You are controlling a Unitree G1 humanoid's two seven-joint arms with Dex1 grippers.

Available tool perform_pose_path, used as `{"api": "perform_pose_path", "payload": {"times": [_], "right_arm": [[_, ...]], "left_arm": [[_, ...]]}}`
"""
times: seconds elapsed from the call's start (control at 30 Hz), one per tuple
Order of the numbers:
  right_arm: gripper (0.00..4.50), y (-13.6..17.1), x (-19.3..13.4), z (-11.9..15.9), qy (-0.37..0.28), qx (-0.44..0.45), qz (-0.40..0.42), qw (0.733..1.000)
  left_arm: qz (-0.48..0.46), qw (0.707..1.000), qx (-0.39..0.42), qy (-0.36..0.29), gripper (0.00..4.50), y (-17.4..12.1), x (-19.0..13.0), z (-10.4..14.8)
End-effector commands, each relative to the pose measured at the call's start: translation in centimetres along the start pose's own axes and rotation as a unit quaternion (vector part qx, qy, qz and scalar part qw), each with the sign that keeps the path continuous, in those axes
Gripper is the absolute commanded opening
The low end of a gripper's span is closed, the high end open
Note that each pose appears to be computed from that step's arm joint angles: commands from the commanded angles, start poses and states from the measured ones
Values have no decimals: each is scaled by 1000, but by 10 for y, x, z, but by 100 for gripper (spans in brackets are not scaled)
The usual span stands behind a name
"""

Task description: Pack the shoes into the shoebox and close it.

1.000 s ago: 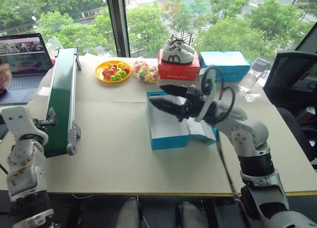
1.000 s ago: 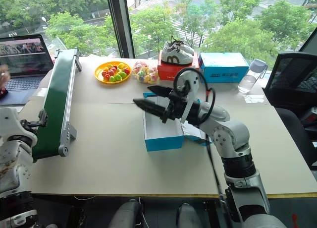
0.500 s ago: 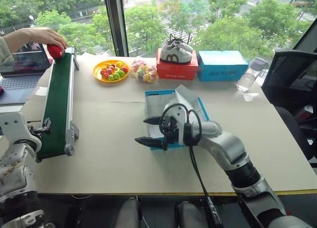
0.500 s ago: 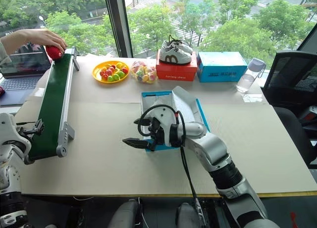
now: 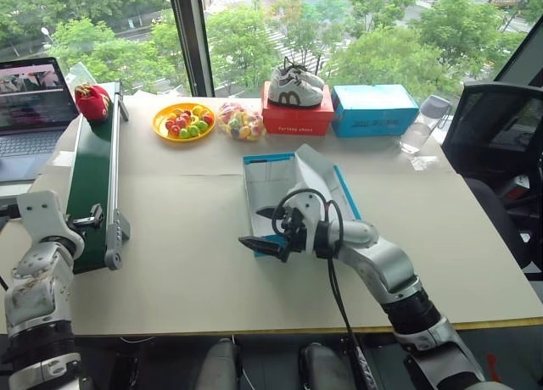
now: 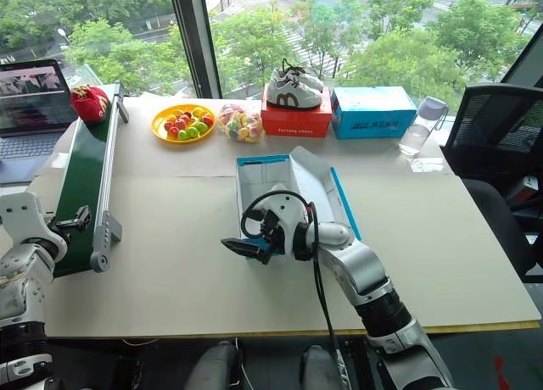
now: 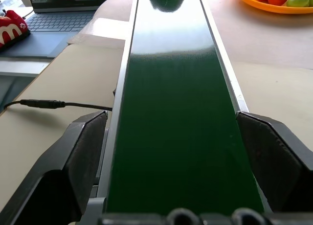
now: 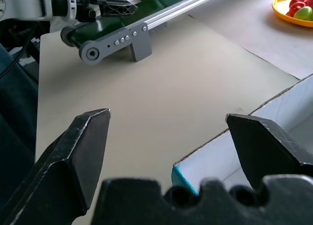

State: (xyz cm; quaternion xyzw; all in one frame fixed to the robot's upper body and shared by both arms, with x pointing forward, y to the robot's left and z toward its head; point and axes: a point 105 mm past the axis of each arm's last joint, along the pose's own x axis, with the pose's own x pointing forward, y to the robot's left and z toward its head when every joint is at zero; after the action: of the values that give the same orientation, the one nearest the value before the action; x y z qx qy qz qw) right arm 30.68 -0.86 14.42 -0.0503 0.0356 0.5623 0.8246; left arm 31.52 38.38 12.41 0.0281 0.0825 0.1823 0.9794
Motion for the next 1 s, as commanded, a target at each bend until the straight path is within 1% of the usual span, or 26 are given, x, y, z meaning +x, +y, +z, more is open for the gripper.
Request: {"api": "perform_pose_path", "payload": {"times": [0.03,0.13,0.33,1.0], "right_arm": [[448,-5,-5,15,-24,-35,-20,999],[448,-8,-7,13,-22,-35,-31,999],[448,-12,-9,7,-10,-38,-48,998],[448,-15,-9,11,-25,-32,-65,997]], "left_arm": [[4,1000,10,-22,450,1,1,8],[4,1000,23,-18,450,-1,2,1],[6,1000,9,-18,450,-5,2,-6],[5,1000,-3,-20,450,-8,6,-7]]}}
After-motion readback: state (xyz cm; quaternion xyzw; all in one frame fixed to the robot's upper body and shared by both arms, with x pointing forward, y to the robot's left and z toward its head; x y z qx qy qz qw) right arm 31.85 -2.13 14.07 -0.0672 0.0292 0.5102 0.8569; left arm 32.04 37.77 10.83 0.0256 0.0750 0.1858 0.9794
